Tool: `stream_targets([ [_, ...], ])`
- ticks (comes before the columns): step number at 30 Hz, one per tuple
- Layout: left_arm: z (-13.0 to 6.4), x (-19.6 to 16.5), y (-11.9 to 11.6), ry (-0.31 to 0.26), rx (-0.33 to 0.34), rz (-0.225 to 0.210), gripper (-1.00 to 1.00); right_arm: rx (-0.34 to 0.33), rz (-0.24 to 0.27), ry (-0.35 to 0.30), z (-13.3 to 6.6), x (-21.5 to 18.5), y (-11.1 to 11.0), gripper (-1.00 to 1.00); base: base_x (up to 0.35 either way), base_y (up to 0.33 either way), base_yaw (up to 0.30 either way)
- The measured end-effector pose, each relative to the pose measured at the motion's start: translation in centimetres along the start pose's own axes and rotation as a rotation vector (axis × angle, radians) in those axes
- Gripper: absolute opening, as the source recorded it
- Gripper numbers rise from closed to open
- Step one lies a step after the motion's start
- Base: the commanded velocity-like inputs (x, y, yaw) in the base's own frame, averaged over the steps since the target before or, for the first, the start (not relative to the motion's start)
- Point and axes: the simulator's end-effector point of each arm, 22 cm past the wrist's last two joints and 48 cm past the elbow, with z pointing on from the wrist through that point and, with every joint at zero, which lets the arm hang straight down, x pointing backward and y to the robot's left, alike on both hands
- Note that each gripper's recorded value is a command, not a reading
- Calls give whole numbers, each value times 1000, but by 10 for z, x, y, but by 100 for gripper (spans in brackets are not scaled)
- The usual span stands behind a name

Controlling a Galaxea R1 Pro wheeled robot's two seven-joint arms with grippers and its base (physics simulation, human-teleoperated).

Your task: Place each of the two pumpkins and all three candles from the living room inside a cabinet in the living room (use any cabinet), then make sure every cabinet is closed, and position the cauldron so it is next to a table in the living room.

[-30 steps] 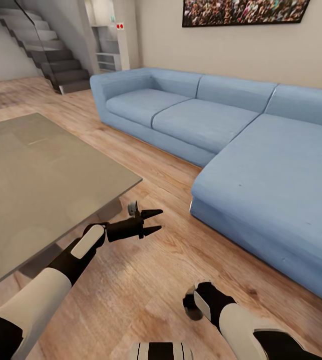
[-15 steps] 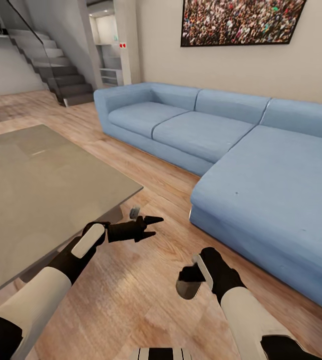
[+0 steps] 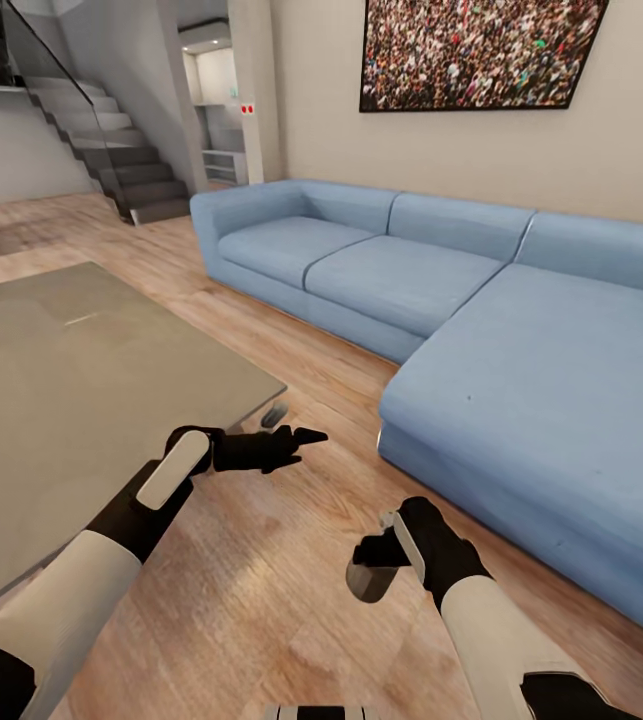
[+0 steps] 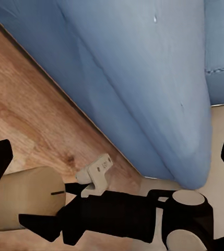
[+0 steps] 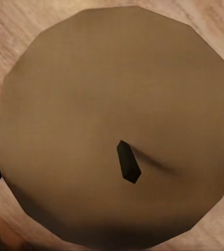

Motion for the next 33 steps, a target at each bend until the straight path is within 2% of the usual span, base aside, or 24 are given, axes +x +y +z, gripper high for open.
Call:
stream_targets([
  [4,-3,-5,-2,2,-25,0,100,0,0,0,-8,-3,1,-100,0,0,0],
  [6,-5,-6,6,4,-77,-1,100,-1,1,0,-12,-5,2,-100,0,0,0],
  [17,-13,-17,-11,13,-91,0,100,1,-2,4,-34,-12,6,-100,0,0,20],
  [33,-26,-35,-44,12,-84,1,100,4,0,-3,-70,-26,9,-100,0,0,261],
])
